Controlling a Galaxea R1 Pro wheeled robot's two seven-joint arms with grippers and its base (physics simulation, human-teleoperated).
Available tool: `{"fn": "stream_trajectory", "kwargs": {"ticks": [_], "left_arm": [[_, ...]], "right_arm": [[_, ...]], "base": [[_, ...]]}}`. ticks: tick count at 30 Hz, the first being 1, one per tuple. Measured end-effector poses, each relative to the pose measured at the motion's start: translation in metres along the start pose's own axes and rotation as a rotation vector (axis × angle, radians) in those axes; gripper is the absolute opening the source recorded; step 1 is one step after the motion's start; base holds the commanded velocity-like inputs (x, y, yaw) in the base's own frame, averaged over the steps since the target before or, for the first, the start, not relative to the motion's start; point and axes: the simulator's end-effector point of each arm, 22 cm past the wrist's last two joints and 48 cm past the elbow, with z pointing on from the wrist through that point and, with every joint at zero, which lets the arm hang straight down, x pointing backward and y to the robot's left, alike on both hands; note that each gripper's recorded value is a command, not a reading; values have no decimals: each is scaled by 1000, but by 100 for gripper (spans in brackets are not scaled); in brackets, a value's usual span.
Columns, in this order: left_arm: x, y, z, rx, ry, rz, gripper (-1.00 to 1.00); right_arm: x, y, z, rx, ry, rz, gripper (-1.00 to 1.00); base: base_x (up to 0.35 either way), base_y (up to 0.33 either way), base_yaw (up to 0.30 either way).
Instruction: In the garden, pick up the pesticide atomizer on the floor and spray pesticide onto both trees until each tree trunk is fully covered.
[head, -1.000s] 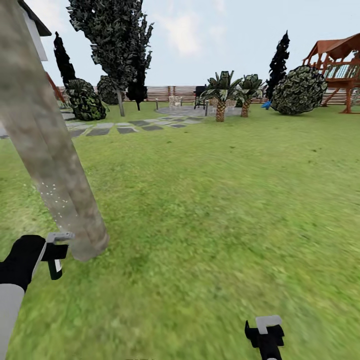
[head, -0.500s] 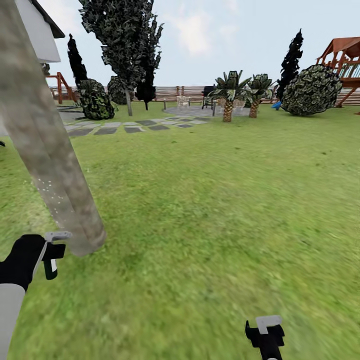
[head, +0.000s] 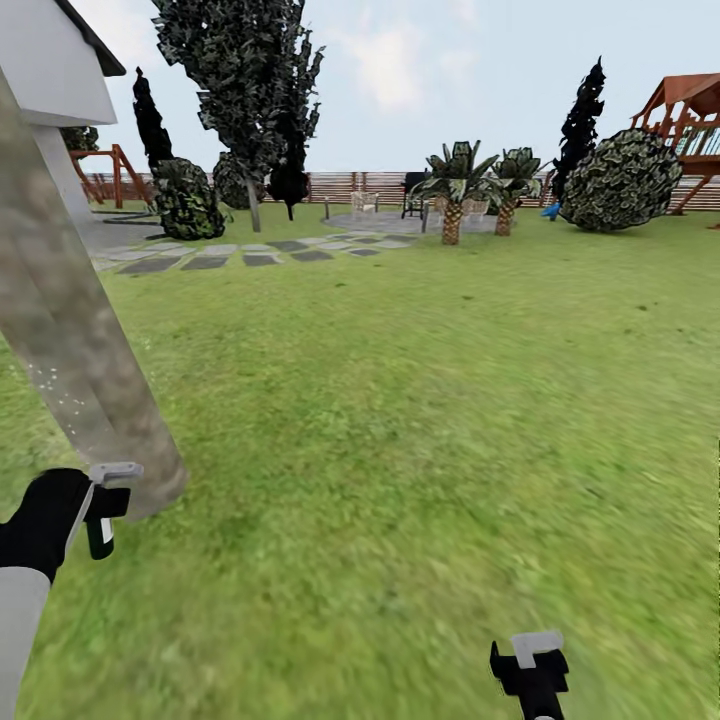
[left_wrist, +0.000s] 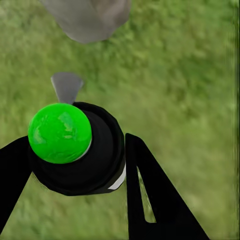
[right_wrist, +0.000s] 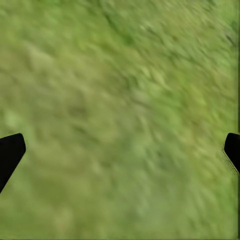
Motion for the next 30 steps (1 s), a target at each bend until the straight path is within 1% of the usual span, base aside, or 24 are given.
{"fn": "stream_trajectory", "kwargs": {"ticks": [4, 19, 26, 28, 30], "left_arm": [[0, 0, 0, -1, 0, 0, -100], [0, 2, 0, -4, 0, -4, -100], [0, 3, 0, -6, -1, -4, -100], [1, 13, 0, -5, -6, -55, -100], [1, 14, 0, -3, -7, -64, -100]], "right_arm": [[0, 0, 0, 0, 0, 0, 100], [0, 0, 0, -1, 0, 0, 100], [0, 0, 0, -1, 0, 0, 100], [0, 1, 0, -1, 0, 0, 100], [0, 1, 0, -2, 0, 0, 100]], "base": [[142, -264, 107], [163, -251, 266], [252, -161, 47], [332, -7, 230], [279, -2, 262]]}}
